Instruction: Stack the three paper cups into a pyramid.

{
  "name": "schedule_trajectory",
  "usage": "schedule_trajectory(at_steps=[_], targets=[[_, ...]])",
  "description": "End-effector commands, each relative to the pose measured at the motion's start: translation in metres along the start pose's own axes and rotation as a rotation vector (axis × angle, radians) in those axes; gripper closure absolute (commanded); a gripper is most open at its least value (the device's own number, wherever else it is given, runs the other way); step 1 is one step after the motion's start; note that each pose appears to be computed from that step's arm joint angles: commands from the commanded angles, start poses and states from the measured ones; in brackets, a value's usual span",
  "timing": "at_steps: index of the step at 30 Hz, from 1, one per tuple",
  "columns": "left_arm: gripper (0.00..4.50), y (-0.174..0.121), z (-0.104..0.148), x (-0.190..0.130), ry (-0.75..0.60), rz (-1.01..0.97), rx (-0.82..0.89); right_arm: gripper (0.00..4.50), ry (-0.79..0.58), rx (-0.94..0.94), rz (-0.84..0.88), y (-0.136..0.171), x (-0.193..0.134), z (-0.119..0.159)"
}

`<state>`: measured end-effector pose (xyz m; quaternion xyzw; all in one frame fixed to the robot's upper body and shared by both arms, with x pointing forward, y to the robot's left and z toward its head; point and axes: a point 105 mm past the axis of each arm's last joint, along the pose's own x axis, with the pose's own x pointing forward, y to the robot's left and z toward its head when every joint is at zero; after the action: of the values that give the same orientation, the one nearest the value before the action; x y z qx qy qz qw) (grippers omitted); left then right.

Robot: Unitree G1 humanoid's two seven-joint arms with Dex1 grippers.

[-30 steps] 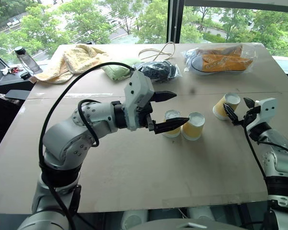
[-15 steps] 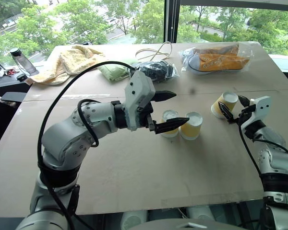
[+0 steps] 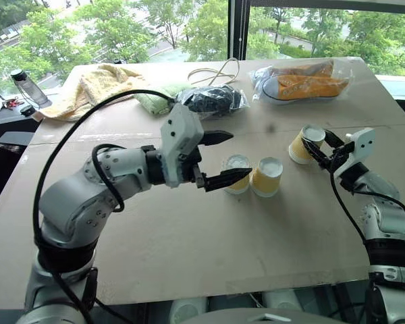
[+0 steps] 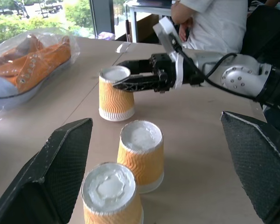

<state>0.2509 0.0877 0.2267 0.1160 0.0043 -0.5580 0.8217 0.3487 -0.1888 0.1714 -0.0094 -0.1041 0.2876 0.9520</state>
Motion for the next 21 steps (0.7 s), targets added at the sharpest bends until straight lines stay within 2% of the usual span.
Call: schedule_trajectory(at_steps=[1,5,10,14,21], targets=[[0.0,-0.003,0.001,-0.024,0.032,-0.001,0.044,2.37,-0.118,0.05,0.289,0.05,0.012,0.064],[0.0,-0.008,-0.01,-0.038,0.08,-0.025,0.043,2.37,-0.06,0.077,0.45,0.08,0.011,0.073],[0.0,-0.007,-0.014,-0.044,0.092,-0.021,0.055,2.37,0.02,0.112,0.587,0.108,0.011,0.069],[0.0,-0.01,-0.007,-0.042,0.048,-0.026,0.063,2.37,0.059,0.073,0.598,0.108,0.011,0.062],[0.0,-0.01,-0.007,-0.042,0.046,-0.019,0.063,2.37,0.068,0.061,0.602,0.106,0.011,0.062]])
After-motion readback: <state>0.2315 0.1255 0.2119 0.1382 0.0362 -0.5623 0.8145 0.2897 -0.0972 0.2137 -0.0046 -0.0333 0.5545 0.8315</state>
